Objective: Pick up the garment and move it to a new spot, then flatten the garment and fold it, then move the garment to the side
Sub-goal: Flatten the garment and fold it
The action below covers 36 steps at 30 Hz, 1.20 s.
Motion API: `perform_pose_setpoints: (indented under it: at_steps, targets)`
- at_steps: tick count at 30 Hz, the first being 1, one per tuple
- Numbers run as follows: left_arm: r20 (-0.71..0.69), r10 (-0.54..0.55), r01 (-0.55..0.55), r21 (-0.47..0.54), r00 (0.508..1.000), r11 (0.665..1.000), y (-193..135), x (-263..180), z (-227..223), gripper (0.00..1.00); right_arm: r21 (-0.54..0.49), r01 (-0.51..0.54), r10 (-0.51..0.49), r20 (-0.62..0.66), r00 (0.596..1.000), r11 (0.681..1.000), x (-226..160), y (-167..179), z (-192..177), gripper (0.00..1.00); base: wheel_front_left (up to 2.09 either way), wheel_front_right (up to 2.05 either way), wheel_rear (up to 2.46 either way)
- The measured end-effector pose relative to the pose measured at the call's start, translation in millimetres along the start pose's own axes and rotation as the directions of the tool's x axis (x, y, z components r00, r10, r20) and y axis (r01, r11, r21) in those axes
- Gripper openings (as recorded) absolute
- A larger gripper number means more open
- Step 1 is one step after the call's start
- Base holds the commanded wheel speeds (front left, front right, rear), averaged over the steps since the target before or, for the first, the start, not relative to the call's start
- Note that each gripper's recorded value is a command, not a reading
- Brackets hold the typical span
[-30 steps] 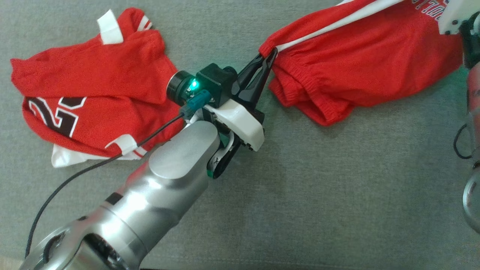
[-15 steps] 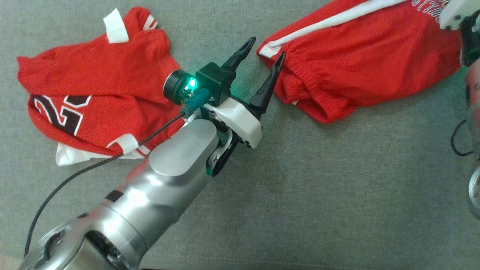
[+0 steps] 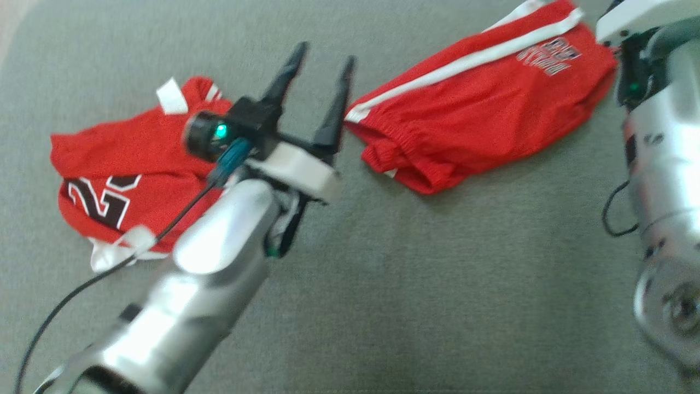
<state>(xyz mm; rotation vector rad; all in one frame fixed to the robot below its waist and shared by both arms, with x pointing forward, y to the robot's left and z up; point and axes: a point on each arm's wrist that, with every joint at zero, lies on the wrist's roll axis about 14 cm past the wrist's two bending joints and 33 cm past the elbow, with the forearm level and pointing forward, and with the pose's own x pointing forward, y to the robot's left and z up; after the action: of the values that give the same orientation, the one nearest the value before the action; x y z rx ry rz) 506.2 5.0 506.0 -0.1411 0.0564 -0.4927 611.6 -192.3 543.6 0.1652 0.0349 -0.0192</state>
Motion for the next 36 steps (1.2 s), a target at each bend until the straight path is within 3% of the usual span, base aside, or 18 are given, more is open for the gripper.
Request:
perform_pose_setpoints:
  at_steps: [5,12,18,22,30,32,36]
  targets:
    - [0.099,0.058,-0.065,0.07,0.993,0.995,12.8,-22.0,32.3,1.0,0.103,-0.019,0.003,0.152,0.988,0.994,-38.0,0.1,34.5,1.0,0.0,0.0,0.0]
    - [0.128,0.145,-0.148,0.013,0.981,0.989,17.9,-69.3,30.7,1.0,0.23,-0.013,-0.012,0.104,0.995,0.973,-125.2,-11.9,-18.2,1.0,0.0,0.0,0.0]
    - [0.058,0.176,-0.176,0.008,0.983,0.984,11.8,-110.2,-4.4,1.0,0.134,-0.024,0.018,0.043,0.999,0.991,-192.1,-12.4,-56.6,1.0,0.0,0.0,0.0]
    - [0.02,0.203,-0.203,-0.004,0.979,0.979,10.6,-129.0,-22.6,1.0,0.124,0.007,-0.004,-0.026,1.0,0.992,-224.9,-20.2,-86.2,1.0,0.0,0.0,0.0]
    - [0.02,0.207,-0.206,-0.013,0.978,0.978,13.1,-128.1,-27.5,1.0,0.049,-0.032,0.035,-0.046,0.998,0.998,-210.9,-11.0,-83.1,1.0,0.0,0.0,0.0]
    - [0.038,0.213,-0.211,-0.034,0.976,0.977,16.8,-120.0,-23.0,1.0,0.078,-0.024,0.03,-0.074,0.997,0.997,-190.9,-11.4,-80.6,1.0,0.0,0.0,0.0]
    - [0.077,0.219,-0.215,-0.052,0.973,0.975,26.7,-105.2,-12.4,1.0,0.039,-0.001,0.005,-0.091,0.996,0.999,-140.9,-18.9,-57.5,1.0,0.0,0.0,0.0]
